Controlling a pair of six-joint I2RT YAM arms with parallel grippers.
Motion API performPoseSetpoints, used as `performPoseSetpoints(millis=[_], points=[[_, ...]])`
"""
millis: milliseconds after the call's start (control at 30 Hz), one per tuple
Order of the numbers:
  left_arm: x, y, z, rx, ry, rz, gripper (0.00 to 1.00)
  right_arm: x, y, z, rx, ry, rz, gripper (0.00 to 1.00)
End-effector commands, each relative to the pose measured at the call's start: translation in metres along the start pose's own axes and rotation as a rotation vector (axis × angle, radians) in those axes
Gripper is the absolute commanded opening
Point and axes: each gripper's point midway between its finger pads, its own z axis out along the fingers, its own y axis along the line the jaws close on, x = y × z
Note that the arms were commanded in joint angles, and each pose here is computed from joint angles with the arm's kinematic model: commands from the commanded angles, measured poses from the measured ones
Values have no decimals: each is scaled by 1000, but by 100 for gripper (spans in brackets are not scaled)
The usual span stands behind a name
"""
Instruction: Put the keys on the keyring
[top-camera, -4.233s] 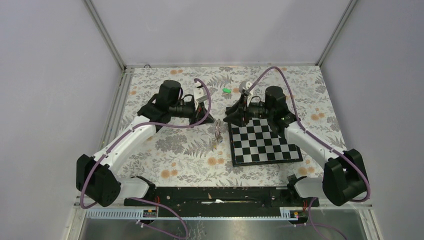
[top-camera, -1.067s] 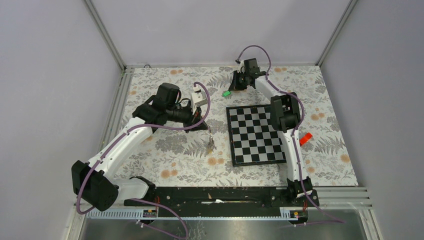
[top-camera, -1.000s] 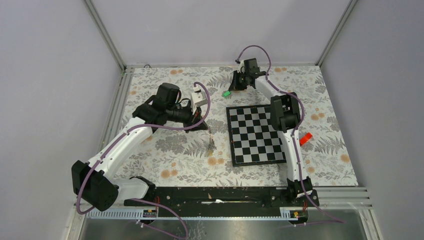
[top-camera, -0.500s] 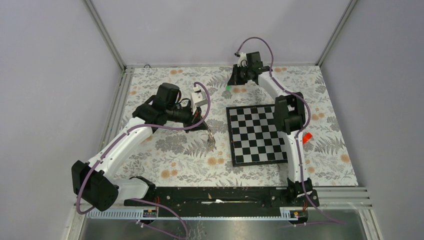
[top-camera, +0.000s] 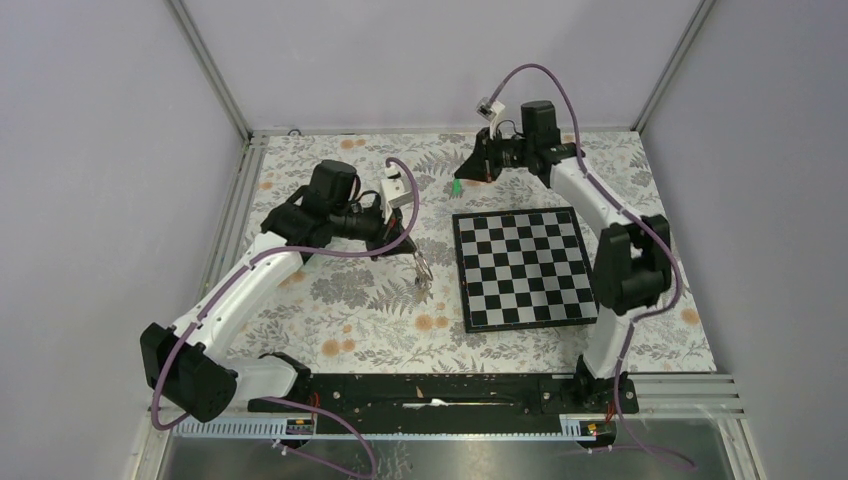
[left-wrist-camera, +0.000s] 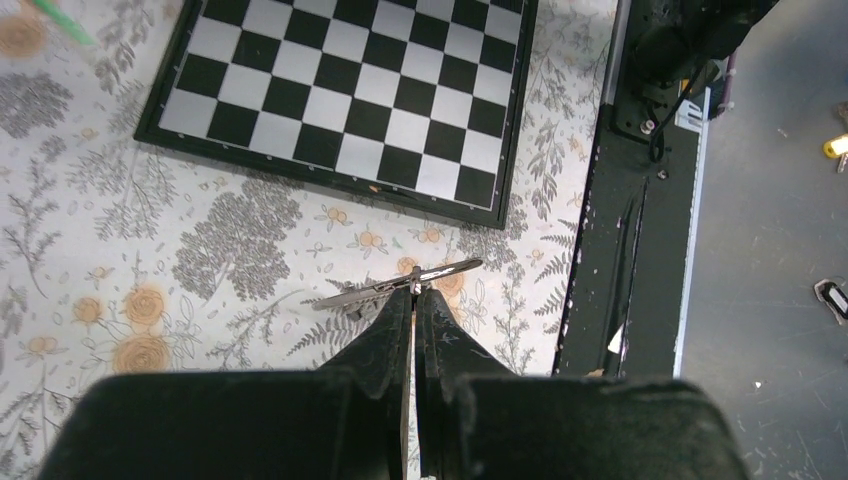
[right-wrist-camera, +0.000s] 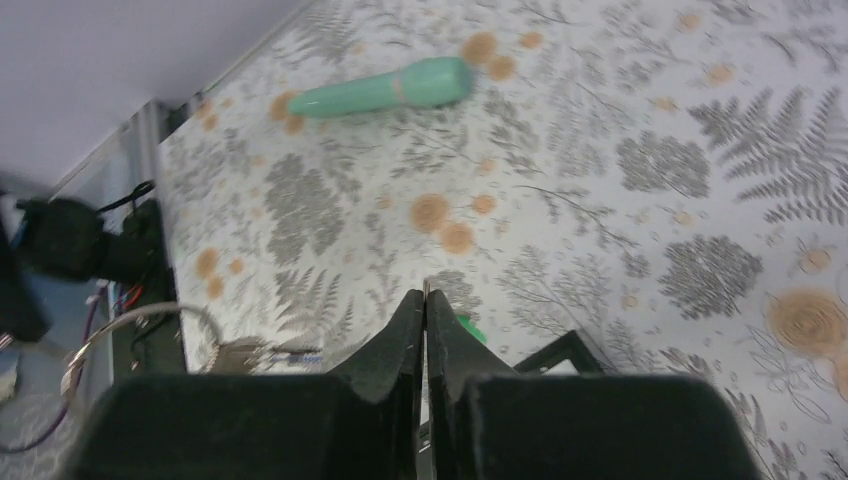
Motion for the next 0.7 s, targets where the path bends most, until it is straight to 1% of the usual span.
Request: performPoseSetpoints(millis=[0, 133, 300, 500, 667], points=[[-38, 0, -9, -14, -78, 63, 0, -28, 87, -42, -246, -105, -254, 0], [-41, -3, -7, 4, -80, 51, 0, -14, 127, -67, -331, -135, -340, 0], [-42, -9, 1, 55, -66, 52, 0, 12, 158, -88, -353, -147, -448, 0], [-50, -19, 19, 152, -39, 8, 0, 47, 175, -99, -287, -128, -622, 0], [-62, -37, 28, 248, -51, -39, 0, 57, 184, -104, -283, -118, -729, 0]])
